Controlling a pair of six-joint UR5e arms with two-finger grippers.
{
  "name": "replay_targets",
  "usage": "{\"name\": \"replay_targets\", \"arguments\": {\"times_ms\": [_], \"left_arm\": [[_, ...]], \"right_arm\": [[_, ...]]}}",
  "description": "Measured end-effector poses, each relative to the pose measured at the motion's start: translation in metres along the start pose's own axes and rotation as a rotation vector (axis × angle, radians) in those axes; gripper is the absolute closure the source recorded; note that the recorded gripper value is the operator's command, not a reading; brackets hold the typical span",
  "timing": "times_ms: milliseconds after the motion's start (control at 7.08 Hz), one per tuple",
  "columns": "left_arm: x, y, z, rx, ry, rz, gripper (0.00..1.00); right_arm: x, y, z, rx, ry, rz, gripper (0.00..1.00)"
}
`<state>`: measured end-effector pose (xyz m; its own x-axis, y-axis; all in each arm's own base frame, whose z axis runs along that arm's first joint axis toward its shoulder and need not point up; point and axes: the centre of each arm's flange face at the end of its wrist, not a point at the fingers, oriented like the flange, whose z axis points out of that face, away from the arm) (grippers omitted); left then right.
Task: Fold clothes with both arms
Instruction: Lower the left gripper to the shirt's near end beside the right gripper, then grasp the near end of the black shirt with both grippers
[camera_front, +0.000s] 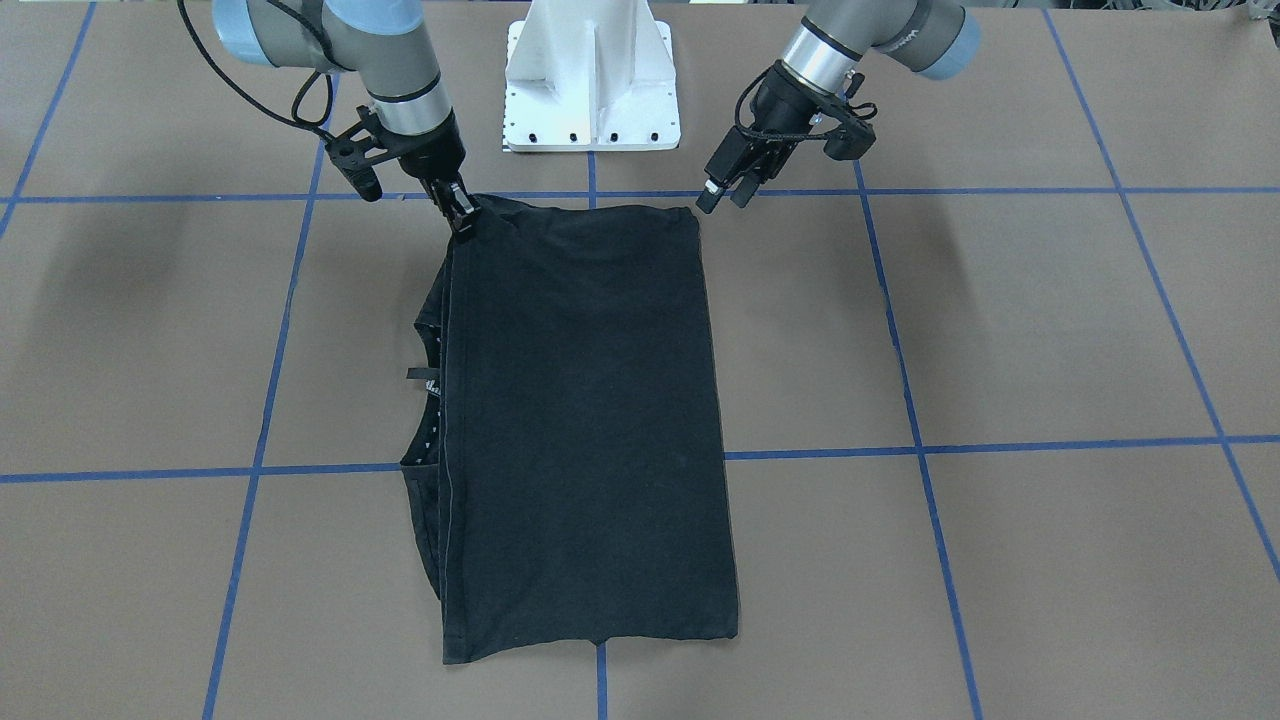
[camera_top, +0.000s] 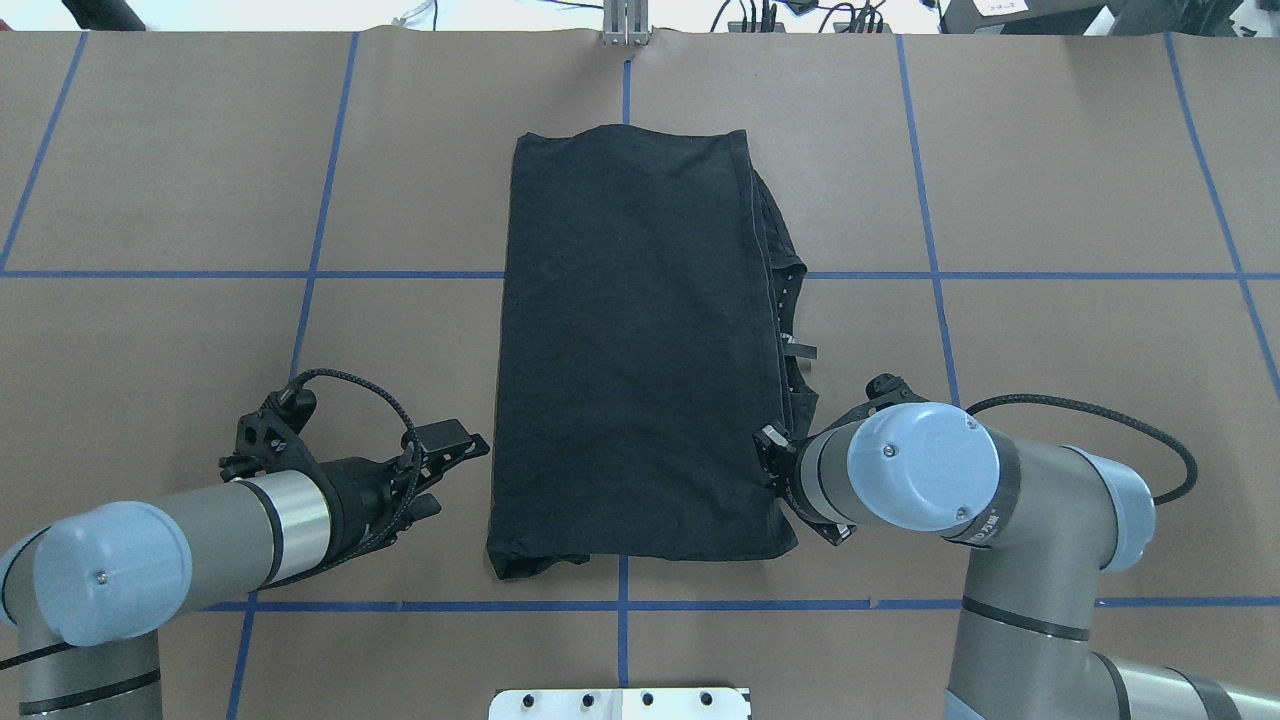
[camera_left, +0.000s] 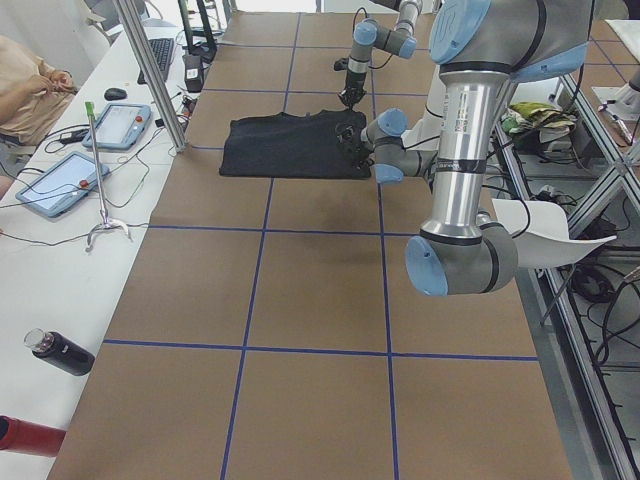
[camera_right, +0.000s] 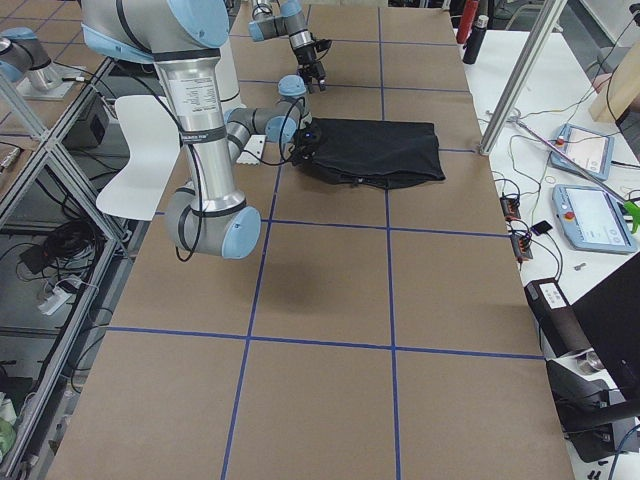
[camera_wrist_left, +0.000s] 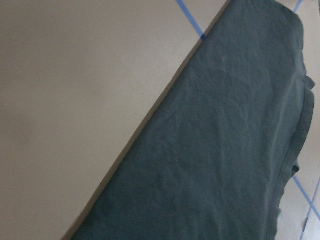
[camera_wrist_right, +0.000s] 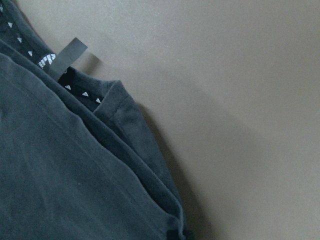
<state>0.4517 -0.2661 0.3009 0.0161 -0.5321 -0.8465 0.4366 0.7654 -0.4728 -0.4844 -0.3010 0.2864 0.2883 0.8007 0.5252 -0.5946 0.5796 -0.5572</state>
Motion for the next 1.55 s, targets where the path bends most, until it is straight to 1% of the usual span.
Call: {"name": "replay_targets", "arguments": {"times_ms": [141, 282, 565, 988, 1271, 1412, 1553], "left_arm": [[-0.012, 0.011, 0.01, -0.011, -0.025, -0.012, 0.17], [-0.018, 0.017, 0.018, -0.015, -0.04, -0.017, 0.23], [-0.023, 0.022, 0.034, -0.015, -0.056, -0.013, 0.31], [-0.032, 0.031, 0.045, -0.022, -0.081, -0.002, 0.34], [-0.036, 0.037, 0.052, -0.028, -0.091, 0.001, 0.37], [-0.038, 0.04, 0.057, -0.029, -0.097, 0.003, 0.41], [-0.038, 0.042, 0.062, -0.028, -0.1, 0.004, 0.53]], "right_arm": [[0.0, 0.0, -0.001, -0.001, -0.001, -0.001, 1.0], [0.0, 0.0, -0.002, -0.002, -0.002, -0.002, 1.0], [0.0, 0.0, -0.002, -0.002, -0.003, -0.003, 1.0], [0.0, 0.0, -0.002, -0.002, -0.003, -0.003, 1.0], [0.0, 0.0, -0.002, -0.002, -0.003, -0.003, 1.0], [0.0, -0.001, -0.002, -0.002, -0.003, -0.003, 1.0], [0.0, -0.001, -0.001, -0.001, -0.002, -0.003, 1.0]]}}
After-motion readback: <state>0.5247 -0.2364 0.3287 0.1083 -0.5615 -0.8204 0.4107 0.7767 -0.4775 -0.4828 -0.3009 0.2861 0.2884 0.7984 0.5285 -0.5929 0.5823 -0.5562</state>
